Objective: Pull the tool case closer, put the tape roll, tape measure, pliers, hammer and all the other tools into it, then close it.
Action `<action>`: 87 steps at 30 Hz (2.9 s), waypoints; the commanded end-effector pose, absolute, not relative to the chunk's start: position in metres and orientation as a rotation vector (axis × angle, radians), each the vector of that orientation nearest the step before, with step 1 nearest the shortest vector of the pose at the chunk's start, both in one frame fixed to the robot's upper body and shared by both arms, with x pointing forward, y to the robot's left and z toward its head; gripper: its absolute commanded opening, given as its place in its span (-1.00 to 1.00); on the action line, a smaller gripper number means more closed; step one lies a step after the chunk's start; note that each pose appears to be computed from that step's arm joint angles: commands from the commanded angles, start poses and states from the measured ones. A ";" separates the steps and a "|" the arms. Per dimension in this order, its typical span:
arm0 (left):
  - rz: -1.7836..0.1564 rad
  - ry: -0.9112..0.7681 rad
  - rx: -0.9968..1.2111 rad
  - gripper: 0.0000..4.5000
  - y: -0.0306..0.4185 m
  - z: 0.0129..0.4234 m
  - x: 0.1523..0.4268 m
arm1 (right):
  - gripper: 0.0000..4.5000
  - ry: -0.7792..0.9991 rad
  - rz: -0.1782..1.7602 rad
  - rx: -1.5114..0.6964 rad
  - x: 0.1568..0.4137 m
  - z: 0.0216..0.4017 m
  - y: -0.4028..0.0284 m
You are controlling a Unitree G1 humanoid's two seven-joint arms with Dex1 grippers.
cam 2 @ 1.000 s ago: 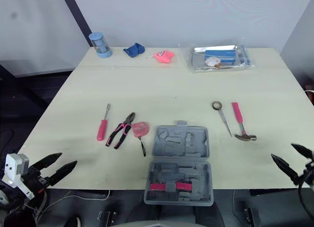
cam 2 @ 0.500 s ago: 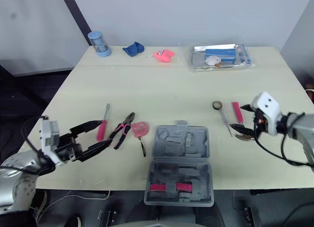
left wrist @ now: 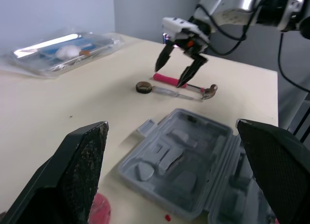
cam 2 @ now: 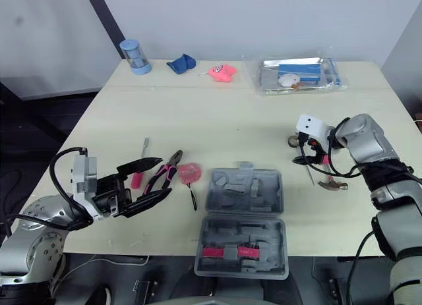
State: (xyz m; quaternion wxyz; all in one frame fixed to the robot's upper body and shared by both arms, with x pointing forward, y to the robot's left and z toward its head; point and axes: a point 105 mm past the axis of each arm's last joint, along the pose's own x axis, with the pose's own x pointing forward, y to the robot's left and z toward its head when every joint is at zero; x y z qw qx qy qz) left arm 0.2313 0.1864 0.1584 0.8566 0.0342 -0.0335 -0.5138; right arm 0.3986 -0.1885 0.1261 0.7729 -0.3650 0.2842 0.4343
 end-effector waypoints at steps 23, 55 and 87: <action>-1.007 -0.151 0.025 1.00 0.183 0.174 0.218 | 0.98 0.661 0.849 -0.888 0.436 0.118 -0.154; -0.898 -0.168 0.037 1.00 0.192 0.179 0.207 | 0.51 0.720 0.723 -0.786 0.437 0.097 -0.157; -0.989 -0.154 0.022 1.00 0.179 0.178 0.214 | -0.99 0.794 1.010 -1.024 0.421 0.130 -0.161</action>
